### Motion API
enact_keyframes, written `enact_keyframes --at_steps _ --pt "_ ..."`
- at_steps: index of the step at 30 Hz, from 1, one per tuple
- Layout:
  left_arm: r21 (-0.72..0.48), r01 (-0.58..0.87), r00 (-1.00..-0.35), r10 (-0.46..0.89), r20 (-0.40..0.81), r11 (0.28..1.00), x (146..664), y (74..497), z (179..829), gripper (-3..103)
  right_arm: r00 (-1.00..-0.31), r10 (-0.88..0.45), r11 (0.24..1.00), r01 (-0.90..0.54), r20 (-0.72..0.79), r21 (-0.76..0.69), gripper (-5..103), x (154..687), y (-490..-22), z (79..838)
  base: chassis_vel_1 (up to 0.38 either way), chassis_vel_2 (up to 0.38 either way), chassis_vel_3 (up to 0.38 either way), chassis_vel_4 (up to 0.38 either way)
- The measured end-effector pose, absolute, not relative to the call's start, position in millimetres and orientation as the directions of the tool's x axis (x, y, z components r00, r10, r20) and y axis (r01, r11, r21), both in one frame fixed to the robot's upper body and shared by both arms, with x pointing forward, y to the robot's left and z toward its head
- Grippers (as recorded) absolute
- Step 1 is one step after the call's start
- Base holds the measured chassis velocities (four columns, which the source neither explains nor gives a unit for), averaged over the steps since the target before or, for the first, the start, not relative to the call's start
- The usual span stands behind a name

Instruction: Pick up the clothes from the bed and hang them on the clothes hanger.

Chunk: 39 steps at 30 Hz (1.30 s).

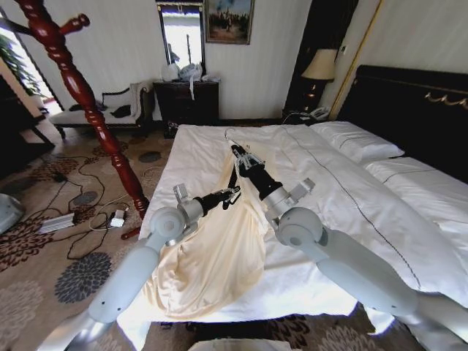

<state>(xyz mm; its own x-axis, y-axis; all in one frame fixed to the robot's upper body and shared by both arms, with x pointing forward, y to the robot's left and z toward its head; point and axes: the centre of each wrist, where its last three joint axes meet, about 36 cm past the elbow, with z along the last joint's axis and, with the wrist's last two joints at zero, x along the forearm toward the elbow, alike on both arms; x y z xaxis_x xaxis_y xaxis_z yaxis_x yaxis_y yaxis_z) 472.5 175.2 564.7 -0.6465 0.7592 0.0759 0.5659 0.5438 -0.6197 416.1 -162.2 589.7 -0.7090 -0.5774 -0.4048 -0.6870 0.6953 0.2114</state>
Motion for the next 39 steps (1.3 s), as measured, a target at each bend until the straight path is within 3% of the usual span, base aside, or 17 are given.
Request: enact_keyframes --at_steps 5,7,9,12,13,16,18,19,21,23,26,28,30,32,35,38,39 --pt "-0.605 0.584 -0.641 0.765 0.066 0.541 468.6 176.3 573.3 21 -0.725 -0.586 0.714 -0.673 -0.362 0.193 2 409.6 -168.6 578.4 0.0 0.0 0.0 0.0" --pt "-0.592 0.596 -0.637 0.768 0.062 0.542 466.4 179.0 579.4 21 -0.737 -0.583 0.723 -0.663 -0.342 0.196 16 403.3 -172.1 574.0 0.0 0.0 0.0 0.0" --pt "-0.587 0.598 -0.638 0.768 0.063 0.545 467.0 180.7 581.3 21 -0.738 -0.585 0.724 -0.662 -0.336 0.194 16 399.3 -173.8 573.1 0.0 0.0 0.0 0.0" --pt "-0.575 0.6 -0.645 0.762 0.062 0.555 471.2 185.6 587.0 21 -0.712 -0.623 0.704 -0.691 -0.324 0.165 33 382.7 -185.6 572.9 0.0 0.0 0.0 0.0" --pt "-0.575 0.6 -0.645 0.762 0.062 0.555 471.2 185.6 587.0 21 -0.712 -0.623 0.704 -0.691 -0.324 0.165 33 382.7 -185.6 572.9 0.0 0.0 0.0 0.0" --pt "-0.567 0.605 -0.652 0.757 0.051 0.559 477.0 189.1 594.8 21 -0.644 -0.686 0.649 -0.752 -0.339 0.115 48 368.3 -205.0 569.0 0.0 0.0 0.0 0.0" --pt "-0.566 0.605 -0.652 0.757 0.05 0.559 477.4 189.3 595.6 21 -0.637 -0.691 0.644 -0.757 -0.342 0.108 48 366.9 -208.0 568.8 0.0 0.0 0.0 0.0" --pt "-0.564 0.607 -0.653 0.756 0.049 0.56 478.0 190.0 597.1 21 -0.632 -0.692 0.644 -0.759 -0.348 0.097 54 365.4 -214.0 570.6 0.0 0.0 0.0 0.0" --pt "-0.557 0.611 -0.651 0.758 0.05 0.562 476.4 191.4 598.5 21 -0.674 -0.644 0.687 -0.718 -0.362 0.113 65 368.7 -220.6 581.0 0.0 0.0 0.0 0.0" --pt "-0.556 0.612 -0.65 0.758 0.05 0.562 476.0 191.6 598.7 21 -0.682 -0.635 0.695 -0.709 -0.362 0.116 65 369.5 -221.1 582.6 0.0 0.0 0.0 0.0" --pt "-0.533 0.637 -0.634 0.772 0.049 0.557 468.4 200.4 600.4 21 -0.829 -0.431 0.853 -0.503 -0.357 0.139 82 402.5 -249.6 616.4 0.0 0.0 0.0 0.0" --pt "-0.522 0.647 -0.628 0.777 0.047 0.555 466.7 204.4 601.4 21 -0.833 -0.415 0.866 -0.485 -0.366 0.122 86 412.3 -263.1 621.7 0.0 0.0 0.0 0.0" --pt "-0.491 0.672 -0.613 0.788 0.051 0.555 461.8 216.0 605.7 21 -0.804 -0.444 0.866 -0.498 -0.394 0.04 96 436.9 -306.2 631.9 0.0 0.0 0.0 0.0" --pt "-0.479 0.679 -0.609 0.791 0.055 0.556 460.2 219.8 607.2 21 -0.791 -0.462 0.86 -0.51 -0.401 0.017 96 442.9 -317.4 633.6 0.0 0.0 0.0 0.0" --pt "-0.429 0.701 -0.597 0.798 0.083 0.569 453.7 233.9 612.7 21 -0.71 -0.571 0.793 -0.607 -0.412 -0.054 100 462.6 -357.3 639.8 0.0 0.0 0.0 0.0" --pt "-0.384 0.729 -0.572 0.813 0.113 0.567 445.6 242.8 618.1 21 -0.591 -0.713 0.679 -0.715 -0.377 -0.163 100 484.3 -401.1 638.3 0.0 0.0 0.0 0.0" --pt "-0.384 0.729 -0.572 0.813 0.113 0.567 445.6 242.8 618.1 21 -0.591 -0.713 0.679 -0.715 -0.377 -0.163 100 484.3 -401.1 638.3 0.0 0.0 0.0 0.0"
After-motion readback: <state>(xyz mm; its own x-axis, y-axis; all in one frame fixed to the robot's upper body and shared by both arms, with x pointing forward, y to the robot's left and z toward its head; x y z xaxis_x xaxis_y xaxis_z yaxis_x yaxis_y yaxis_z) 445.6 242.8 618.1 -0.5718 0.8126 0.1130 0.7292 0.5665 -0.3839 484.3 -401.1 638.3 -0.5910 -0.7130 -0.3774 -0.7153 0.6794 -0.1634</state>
